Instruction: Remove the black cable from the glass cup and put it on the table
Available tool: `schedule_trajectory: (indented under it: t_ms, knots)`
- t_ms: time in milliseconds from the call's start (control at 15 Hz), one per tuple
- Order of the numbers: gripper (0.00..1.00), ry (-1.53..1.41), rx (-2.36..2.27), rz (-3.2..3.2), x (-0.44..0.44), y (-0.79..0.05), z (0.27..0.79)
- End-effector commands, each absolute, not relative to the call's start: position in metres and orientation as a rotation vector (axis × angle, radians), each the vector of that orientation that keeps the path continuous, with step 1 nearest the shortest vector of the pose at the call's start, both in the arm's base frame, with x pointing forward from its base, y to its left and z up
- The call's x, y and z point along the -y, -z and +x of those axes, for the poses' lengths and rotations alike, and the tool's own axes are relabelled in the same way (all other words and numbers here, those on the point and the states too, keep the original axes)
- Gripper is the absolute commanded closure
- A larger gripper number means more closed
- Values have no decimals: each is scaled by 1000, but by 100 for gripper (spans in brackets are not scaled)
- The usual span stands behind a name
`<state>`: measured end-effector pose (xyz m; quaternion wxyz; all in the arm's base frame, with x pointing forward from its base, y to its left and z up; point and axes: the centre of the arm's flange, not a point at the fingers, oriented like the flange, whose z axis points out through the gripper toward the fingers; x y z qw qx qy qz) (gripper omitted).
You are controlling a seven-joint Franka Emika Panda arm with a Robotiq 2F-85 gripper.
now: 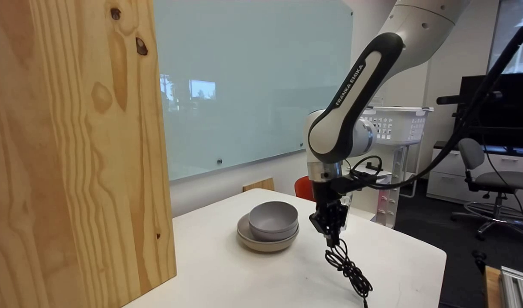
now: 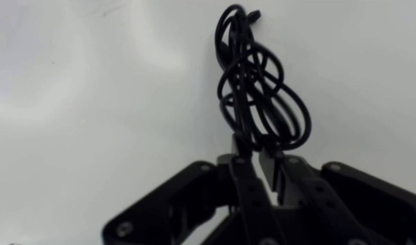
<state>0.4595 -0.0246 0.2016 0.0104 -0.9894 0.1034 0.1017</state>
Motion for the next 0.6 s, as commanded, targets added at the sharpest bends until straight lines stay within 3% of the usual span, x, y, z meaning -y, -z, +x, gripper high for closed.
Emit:
schedule_trajectory:
  t_ms: [0,467,533]
  knots:
    - [49,-362,-329,-3081,23,-194,471]
    - [0,-195,-333,-3156,23,-223,492]
    - [0,-89,-331,-3221,25,-234,498]
